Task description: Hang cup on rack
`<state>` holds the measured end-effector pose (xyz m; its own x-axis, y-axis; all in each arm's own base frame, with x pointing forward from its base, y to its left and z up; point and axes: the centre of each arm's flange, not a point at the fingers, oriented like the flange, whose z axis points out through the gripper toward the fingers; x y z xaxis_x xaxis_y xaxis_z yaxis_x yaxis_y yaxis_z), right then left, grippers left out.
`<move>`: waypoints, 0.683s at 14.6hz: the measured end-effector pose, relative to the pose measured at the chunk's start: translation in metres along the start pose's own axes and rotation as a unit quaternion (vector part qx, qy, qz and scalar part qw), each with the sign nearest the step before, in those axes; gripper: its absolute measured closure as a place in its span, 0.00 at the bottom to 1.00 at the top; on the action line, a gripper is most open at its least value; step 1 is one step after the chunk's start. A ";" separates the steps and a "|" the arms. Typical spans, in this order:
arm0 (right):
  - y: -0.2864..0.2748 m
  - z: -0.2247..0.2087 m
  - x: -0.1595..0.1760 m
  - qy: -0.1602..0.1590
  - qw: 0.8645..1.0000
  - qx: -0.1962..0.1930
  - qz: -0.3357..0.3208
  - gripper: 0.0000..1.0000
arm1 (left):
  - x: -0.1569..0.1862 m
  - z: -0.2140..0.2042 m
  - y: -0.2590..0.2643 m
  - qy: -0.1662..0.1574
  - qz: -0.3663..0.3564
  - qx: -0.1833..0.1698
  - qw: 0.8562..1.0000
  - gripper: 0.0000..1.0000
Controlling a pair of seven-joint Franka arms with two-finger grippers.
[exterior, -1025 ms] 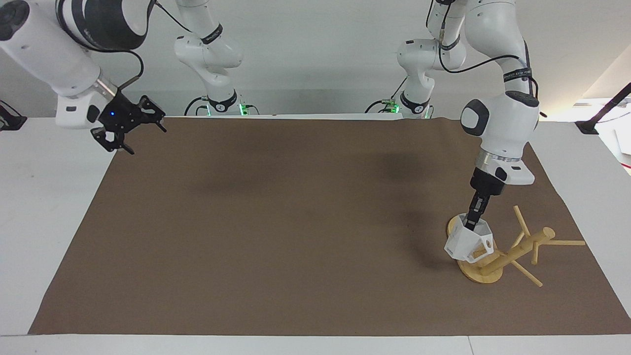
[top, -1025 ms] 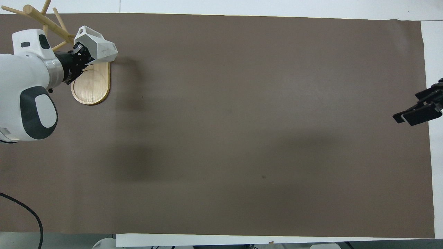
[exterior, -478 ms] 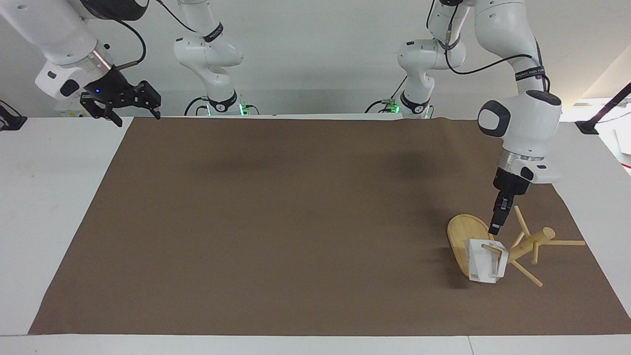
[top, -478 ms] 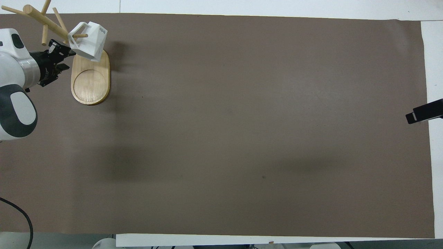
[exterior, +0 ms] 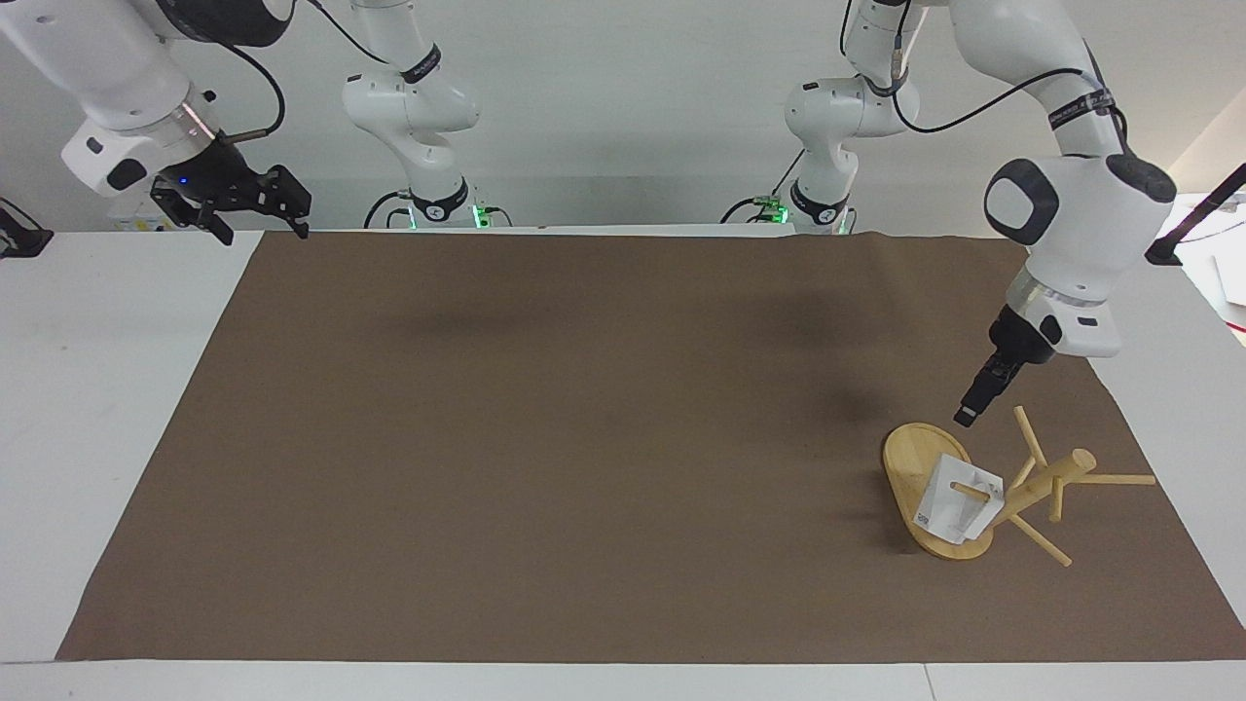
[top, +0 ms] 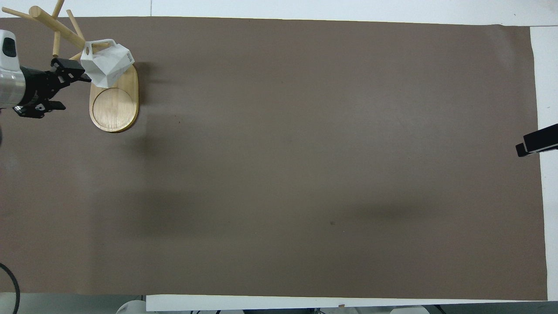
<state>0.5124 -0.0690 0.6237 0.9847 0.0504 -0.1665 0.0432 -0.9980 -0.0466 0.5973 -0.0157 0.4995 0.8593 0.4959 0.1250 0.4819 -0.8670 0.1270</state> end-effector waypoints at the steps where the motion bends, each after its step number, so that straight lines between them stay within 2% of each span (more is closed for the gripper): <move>1: 0.000 0.000 0.000 -0.001 1.000 0.000 0.001 0.00 | 0.002 -0.023 -0.004 0.001 0.034 0.030 0.999 0.00; 3: 0.002 0.002 0.000 -0.002 1.000 0.001 0.003 0.00 | -0.002 -0.069 -0.007 -0.017 0.106 0.069 0.992 0.00; 6: 0.002 0.007 0.000 -0.008 1.000 0.002 0.004 0.00 | -0.011 -0.120 -0.009 -0.067 0.204 0.086 0.973 0.00; 10: 0.005 0.011 0.000 -0.012 1.000 0.003 0.006 0.00 | -0.015 -0.127 -0.010 -0.086 0.237 0.089 0.964 0.00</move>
<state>0.5108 -0.0736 0.6130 0.9809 0.0389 -0.1903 0.0298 -0.9983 -0.0503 0.5576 -0.0078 0.6213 0.9984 0.0397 -0.0405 0.0365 -0.9964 -0.0769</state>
